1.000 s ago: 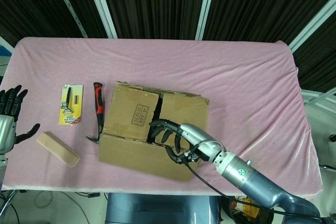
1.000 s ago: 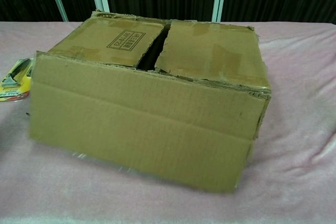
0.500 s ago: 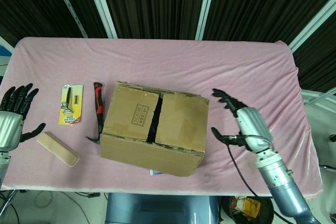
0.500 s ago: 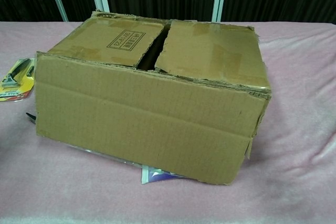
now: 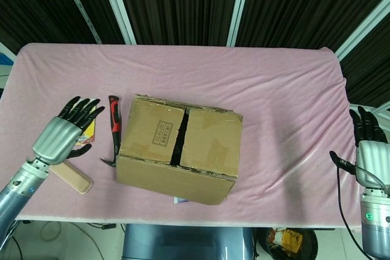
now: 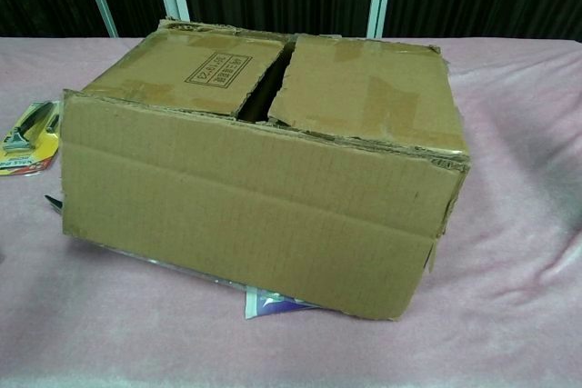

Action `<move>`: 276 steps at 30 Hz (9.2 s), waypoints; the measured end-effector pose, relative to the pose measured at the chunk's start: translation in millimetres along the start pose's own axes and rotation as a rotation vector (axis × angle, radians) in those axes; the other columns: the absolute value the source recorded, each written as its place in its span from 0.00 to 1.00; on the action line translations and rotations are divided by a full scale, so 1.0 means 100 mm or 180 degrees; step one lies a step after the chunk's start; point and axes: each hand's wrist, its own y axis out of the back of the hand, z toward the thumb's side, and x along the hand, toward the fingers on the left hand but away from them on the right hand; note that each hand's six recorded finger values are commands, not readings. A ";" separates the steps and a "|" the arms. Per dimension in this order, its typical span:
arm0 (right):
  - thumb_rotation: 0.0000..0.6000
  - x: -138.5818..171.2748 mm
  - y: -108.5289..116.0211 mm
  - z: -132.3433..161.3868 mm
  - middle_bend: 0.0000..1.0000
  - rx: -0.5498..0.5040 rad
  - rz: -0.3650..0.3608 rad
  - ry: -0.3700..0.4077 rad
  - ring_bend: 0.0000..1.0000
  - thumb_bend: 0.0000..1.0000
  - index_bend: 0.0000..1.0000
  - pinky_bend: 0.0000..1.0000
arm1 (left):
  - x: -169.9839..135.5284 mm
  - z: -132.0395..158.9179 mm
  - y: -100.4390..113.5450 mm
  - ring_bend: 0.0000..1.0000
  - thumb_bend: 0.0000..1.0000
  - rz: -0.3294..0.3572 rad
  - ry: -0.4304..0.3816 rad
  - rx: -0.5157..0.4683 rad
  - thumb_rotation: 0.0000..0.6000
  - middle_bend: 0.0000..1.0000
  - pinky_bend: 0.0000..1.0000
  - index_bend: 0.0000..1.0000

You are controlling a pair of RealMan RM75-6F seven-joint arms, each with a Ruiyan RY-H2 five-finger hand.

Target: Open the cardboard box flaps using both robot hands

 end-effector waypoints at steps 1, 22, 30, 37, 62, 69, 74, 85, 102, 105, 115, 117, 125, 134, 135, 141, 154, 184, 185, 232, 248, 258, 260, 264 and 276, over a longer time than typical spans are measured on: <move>1.00 0.01 -0.03 -0.05 0.00 0.0019 -0.0004 -0.0018 0.00 0.25 0.00 0.21 | 0.06 0.05 0.02 0.00 0.35 -0.0052 -0.0069 0.0028 1.00 0.00 0.00 0.00; 1.00 -0.02 -0.28 -0.23 0.00 -0.0422 -0.0057 -0.0075 0.00 0.29 0.00 0.21 | 1.37 1.64 0.41 0.22 1.00 -0.0814 -0.1660 0.0921 1.00 0.29 0.30 0.26; 1.00 -0.04 -0.30 -0.25 0.00 -0.0491 -0.0049 -0.0091 0.00 0.29 0.00 0.21 | 1.67 1.88 0.16 0.26 1.00 -0.0971 -0.1811 0.1176 1.00 0.34 0.33 0.28; 1.00 -0.05 -0.27 -0.29 0.00 -0.0547 -0.0083 -0.0132 0.00 0.30 0.00 0.21 | 1.71 2.01 -0.06 0.37 1.00 -0.1136 -0.1900 0.1297 1.00 0.48 0.38 0.37; 1.00 -0.04 -0.29 -0.27 0.00 -0.0596 -0.0042 -0.0126 0.00 0.37 0.00 0.21 | 1.59 1.61 0.42 0.56 1.00 -0.0923 -0.1540 0.1590 1.00 0.73 0.50 0.54; 1.00 -0.03 -0.30 -0.25 0.00 -0.0601 -0.0040 -0.0112 0.00 0.37 0.00 0.21 | 1.50 1.42 0.69 0.56 1.00 -0.0793 -0.1355 0.1591 1.00 0.73 0.49 0.54; 1.00 -0.03 -0.30 -0.25 0.00 -0.0600 -0.0035 -0.0119 0.00 0.38 0.00 0.21 | 1.43 1.27 0.85 0.56 1.00 -0.0729 -0.1217 0.1576 1.00 0.73 0.49 0.54; 1.00 -0.02 -0.31 -0.24 0.00 -0.0584 -0.0019 -0.0110 0.00 0.37 0.00 0.21 | 1.17 0.93 1.10 0.56 1.00 -0.0705 -0.0932 0.1565 1.00 0.73 0.49 0.54; 1.00 0.01 -0.34 -0.19 0.00 -0.0589 0.0026 -0.0073 0.00 0.38 0.00 0.21 | 0.37 0.16 1.35 0.56 1.00 -0.0861 -0.0269 0.1671 1.00 0.72 0.49 0.53; 1.00 0.01 -0.34 -0.18 0.00 -0.0591 0.0031 -0.0069 0.00 0.38 0.00 0.21 | 0.26 0.03 1.29 0.55 1.00 -0.0893 -0.0165 0.1575 1.00 0.72 0.49 0.53; 1.00 0.01 -0.33 -0.18 0.00 -0.0603 0.0017 -0.0078 0.00 0.38 0.00 0.21 | -0.01 -0.38 0.91 0.55 1.00 -0.1092 0.0116 0.1313 1.00 0.72 0.49 0.53; 1.00 0.01 -0.33 -0.18 0.00 -0.0603 0.0015 -0.0082 0.00 0.38 0.00 0.21 | -0.08 -0.46 0.84 0.55 1.00 -0.1129 0.0180 0.1271 1.00 0.72 0.49 0.53; 1.00 0.01 -0.35 -0.18 0.00 -0.0607 0.0047 -0.0091 0.00 0.38 0.00 0.21 | -0.41 -0.75 0.62 0.54 1.00 -0.1254 0.0450 0.1157 1.00 0.70 0.49 0.51; 1.00 0.01 -0.31 -0.11 0.00 -0.0566 0.0033 0.0023 0.00 0.38 0.00 0.21 | -0.66 -0.90 0.59 0.05 0.29 -0.0756 0.0811 0.0686 1.00 0.09 0.13 0.08; 1.00 0.01 -0.30 -0.09 0.00 -0.0551 0.0030 0.0064 0.00 0.38 0.00 0.21 | -0.70 -0.89 0.59 0.03 0.25 -0.0604 0.0881 0.0530 1.00 0.06 0.10 0.05; 1.00 -0.02 -0.16 0.09 0.00 -0.0407 0.0043 0.0365 0.00 0.38 0.00 0.21 | -0.96 -0.81 0.32 0.00 0.19 0.0129 0.1247 -0.0134 1.00 0.00 0.00 0.00; 1.00 -0.29 0.07 0.92 0.01 -0.0007 0.0152 0.1156 0.00 0.41 0.00 0.21 | -1.42 -0.83 -0.33 0.00 0.19 0.0468 0.1728 -0.0391 1.00 0.00 0.00 0.00; 1.00 -0.46 -0.72 4.34 0.41 0.0516 0.0900 0.3426 0.29 1.00 0.49 0.35 | -1.42 -0.94 -0.51 0.00 0.20 0.0428 0.1681 -0.1032 1.00 0.00 0.00 0.00; 1.00 -0.46 -0.74 4.35 0.43 0.0567 0.0911 0.3447 0.29 1.00 0.50 0.35 | -1.42 -0.94 -0.51 0.00 0.20 0.0429 0.1683 -0.1038 1.00 0.00 0.00 0.00; 1.00 -0.66 -0.42 3.68 0.47 0.2276 0.0422 0.3509 0.24 0.99 0.60 0.29 | -1.39 -0.89 -0.49 0.00 0.21 0.0448 0.1599 -0.1006 1.00 0.00 0.00 0.00; 1.00 -0.82 0.03 3.14 0.35 0.2849 0.0147 0.3209 0.18 0.68 0.42 0.25 | -1.39 -0.88 -0.48 0.00 0.21 0.0460 0.1581 -0.0916 1.00 0.00 0.00 0.00; 1.00 -0.81 0.24 2.99 0.29 0.3085 -0.0051 0.3191 0.16 0.50 0.33 0.24 | -1.39 -0.88 -0.47 0.00 0.21 0.0462 0.1586 -0.0903 1.00 0.00 0.00 0.00; 1.00 -0.81 0.29 2.97 0.29 0.3101 -0.0081 0.3172 0.16 0.48 0.32 0.24 | -1.40 -0.89 -0.47 0.00 0.21 0.0460 0.1587 -0.0901 1.00 0.00 0.00 0.00; 1.00 -0.82 0.39 2.90 0.28 0.3147 -0.0114 0.3126 0.16 0.45 0.31 0.24 | -1.40 -0.89 -0.47 0.00 0.21 0.0464 0.1590 -0.0924 1.00 0.00 0.00 0.00; 1.00 -0.74 0.56 2.60 0.28 0.3248 -0.0071 0.3052 0.15 0.40 0.28 0.24 | -1.40 -0.88 -0.47 0.00 0.21 0.0466 0.1566 -0.0897 1.00 0.00 0.00 0.00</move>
